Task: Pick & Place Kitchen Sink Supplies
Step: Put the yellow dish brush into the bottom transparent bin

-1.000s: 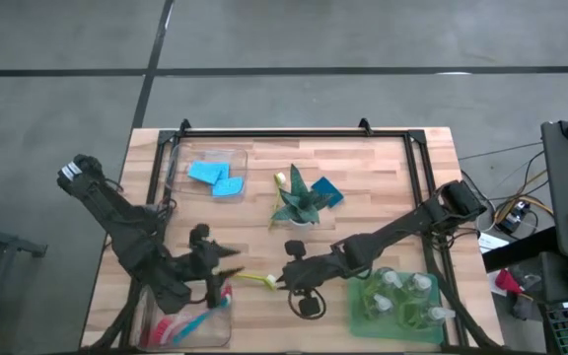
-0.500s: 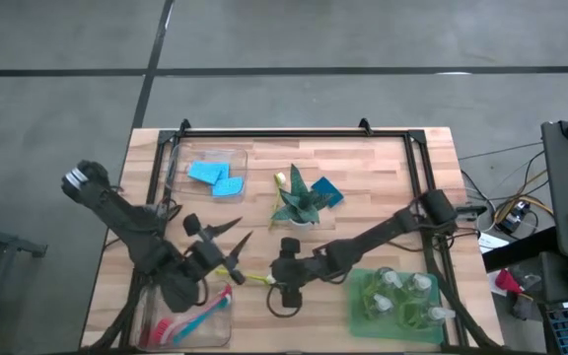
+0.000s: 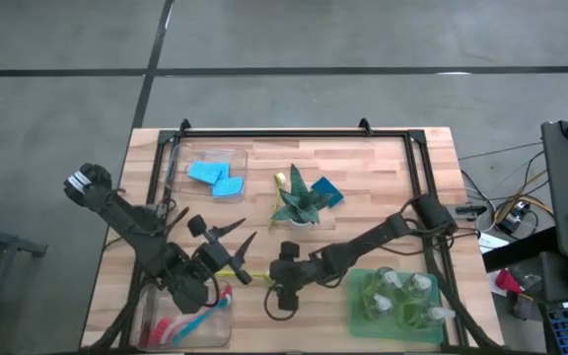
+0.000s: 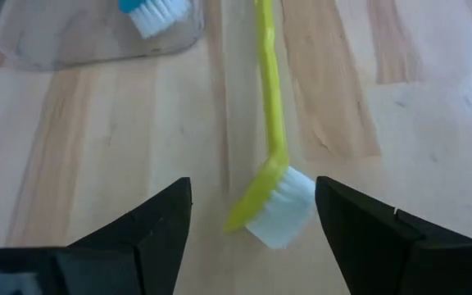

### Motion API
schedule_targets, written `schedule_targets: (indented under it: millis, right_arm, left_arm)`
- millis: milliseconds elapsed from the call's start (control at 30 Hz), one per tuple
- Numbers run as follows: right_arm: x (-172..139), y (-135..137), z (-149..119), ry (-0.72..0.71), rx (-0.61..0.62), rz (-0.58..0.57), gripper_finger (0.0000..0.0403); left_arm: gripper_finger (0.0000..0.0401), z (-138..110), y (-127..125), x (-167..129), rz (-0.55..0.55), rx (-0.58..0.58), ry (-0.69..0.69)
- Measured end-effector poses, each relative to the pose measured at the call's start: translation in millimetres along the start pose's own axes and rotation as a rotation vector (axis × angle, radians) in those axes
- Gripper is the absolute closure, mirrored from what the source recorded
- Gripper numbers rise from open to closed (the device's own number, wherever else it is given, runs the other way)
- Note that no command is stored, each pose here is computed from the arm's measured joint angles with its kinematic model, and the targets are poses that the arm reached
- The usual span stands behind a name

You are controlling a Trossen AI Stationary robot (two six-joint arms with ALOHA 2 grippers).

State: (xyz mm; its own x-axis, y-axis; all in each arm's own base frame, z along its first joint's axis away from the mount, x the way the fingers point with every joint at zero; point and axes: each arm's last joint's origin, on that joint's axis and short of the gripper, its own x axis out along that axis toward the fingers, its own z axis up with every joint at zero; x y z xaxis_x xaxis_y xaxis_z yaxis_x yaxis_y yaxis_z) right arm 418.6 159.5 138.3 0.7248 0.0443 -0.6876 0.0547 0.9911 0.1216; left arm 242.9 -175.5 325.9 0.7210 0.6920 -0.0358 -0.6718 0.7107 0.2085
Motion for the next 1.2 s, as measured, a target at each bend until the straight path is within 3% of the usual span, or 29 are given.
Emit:
schedule_targets:
  millis: [367,533,900,1200]
  right_arm:
    - [16,-4,-10,0.018,0.054,0.005,0.0158]
    - [16,-4,-10,0.013,0.052,0.000,0.0203]
    - [17,-9,-8,0.004,0.023,-0.031,0.0351]
    - [12,-9,-6,0.001,0.003,-0.074,0.0371]
  left_arm:
    - [0.0222,0,0,0,-0.001,-0.008,0.000]
    - [0.0222,0,0,0,-0.001,-0.006,0.000]
    - [0.0222,-1,0,0,-0.001,0.005,0.002]
    - [0.0222,-2,0,0,-0.001,0.013,0.002]
